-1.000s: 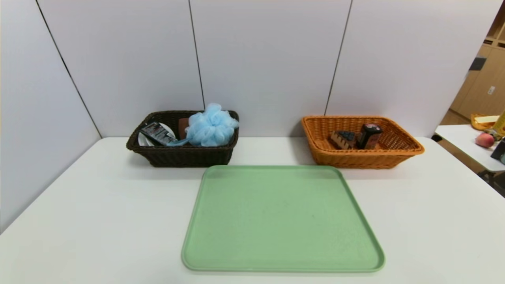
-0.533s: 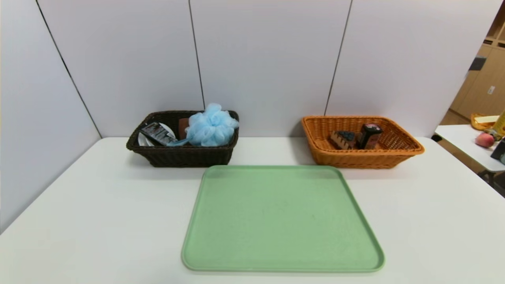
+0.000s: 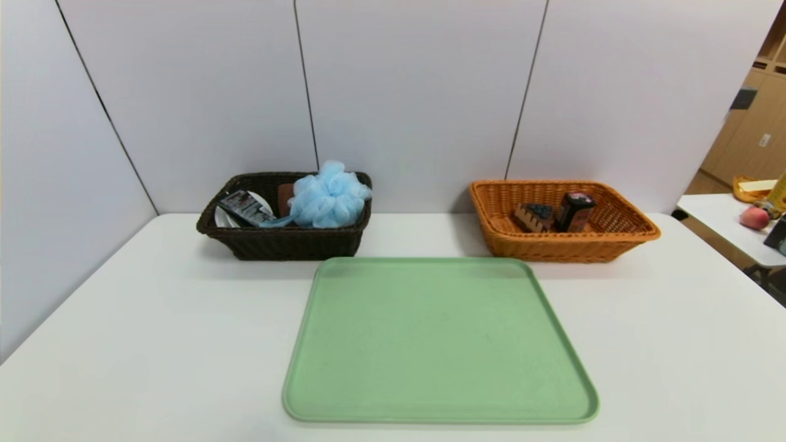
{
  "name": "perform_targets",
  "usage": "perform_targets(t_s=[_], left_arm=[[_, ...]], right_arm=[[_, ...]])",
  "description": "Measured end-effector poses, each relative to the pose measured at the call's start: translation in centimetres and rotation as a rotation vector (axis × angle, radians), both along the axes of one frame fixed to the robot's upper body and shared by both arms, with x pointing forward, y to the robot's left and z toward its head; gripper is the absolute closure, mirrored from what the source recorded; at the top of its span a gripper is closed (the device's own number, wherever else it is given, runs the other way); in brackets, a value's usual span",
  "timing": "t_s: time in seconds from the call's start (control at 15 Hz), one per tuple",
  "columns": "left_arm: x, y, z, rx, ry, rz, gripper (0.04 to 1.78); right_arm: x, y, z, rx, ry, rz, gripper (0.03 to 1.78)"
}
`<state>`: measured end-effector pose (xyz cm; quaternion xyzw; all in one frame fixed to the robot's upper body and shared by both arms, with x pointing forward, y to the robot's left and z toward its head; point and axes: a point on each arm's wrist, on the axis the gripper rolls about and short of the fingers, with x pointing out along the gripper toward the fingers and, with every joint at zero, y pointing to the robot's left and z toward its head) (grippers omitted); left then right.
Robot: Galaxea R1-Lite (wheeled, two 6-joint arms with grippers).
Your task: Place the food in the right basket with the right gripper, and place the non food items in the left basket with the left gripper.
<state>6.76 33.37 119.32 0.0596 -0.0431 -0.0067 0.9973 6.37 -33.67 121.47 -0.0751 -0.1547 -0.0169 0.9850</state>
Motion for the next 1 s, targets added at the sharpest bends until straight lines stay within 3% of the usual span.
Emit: perform_targets(t_s=[0.13,0.27,0.8,1.0], left_arm=[[0.0,-0.1,-1.1,-0.034,0.111,-0.031,0.13],[0.0,-0.1,-1.1,-0.044,0.119,-0.031,0.13],[0.0,-0.1,-1.1,-0.049,0.112,-0.029,0.13],[0.0,-0.1,-1.1,-0.049,0.112,-0.029,0.13]], right_arm=[[0.5,0.0,-2.2,0.072,0.215,0.037,0.1],[0.5,0.1,-3.2,0.102,0.314,0.041,0.1],[0.5,0.1,-3.3,0.082,0.316,0.047,0.1],[0.5,0.0,-3.3,0.143,0.315,0.034,0.1]])
